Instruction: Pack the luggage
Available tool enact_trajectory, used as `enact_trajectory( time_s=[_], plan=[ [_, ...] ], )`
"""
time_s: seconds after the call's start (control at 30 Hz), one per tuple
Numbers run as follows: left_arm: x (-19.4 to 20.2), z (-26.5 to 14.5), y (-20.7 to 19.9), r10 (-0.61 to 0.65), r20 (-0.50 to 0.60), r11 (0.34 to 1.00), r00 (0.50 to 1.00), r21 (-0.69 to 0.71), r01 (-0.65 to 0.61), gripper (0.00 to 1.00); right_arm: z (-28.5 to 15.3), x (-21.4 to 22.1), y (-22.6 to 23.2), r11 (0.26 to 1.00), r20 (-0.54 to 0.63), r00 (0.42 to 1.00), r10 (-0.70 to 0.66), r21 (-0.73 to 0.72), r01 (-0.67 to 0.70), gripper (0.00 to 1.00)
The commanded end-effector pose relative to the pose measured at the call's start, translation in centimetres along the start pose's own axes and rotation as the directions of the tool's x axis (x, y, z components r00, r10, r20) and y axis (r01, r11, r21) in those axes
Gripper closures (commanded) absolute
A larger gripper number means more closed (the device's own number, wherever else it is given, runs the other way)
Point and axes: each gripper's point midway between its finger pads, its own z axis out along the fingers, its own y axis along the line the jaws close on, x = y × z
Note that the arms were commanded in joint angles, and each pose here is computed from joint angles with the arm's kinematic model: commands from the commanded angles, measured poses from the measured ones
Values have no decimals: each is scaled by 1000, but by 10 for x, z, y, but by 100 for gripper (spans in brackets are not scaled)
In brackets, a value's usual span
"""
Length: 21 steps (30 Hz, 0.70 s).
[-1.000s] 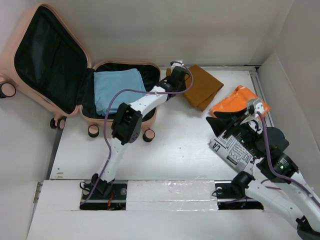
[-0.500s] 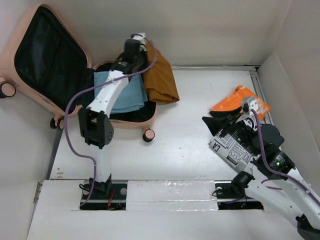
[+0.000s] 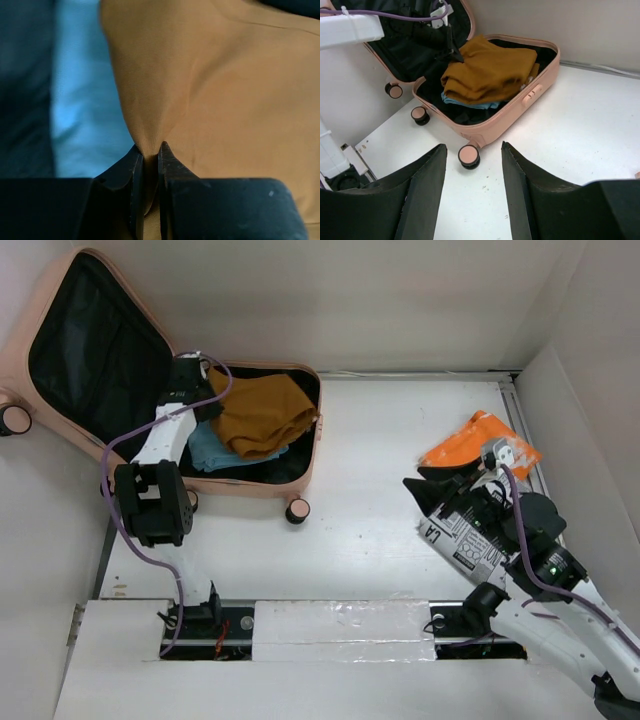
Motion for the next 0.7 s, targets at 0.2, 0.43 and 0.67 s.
enact_trajectory(
  time_s=[0.2,0.43,0.67],
  plan=[
    [-45,-26,61,-85,207,955,975,-260,139,42,-9,-10,-1,1000,54,998,6,3,-6,46],
    [-96,-128,-35,-146,474,987,868,7,162,15,-6,-12,-2,1000,52,999,6,16,-7,43],
    [58,-175,-252,-40,344,918,938,384,-102,21,-32,-92,0,996,217,976,-2,87,-18,40]
  ],
)
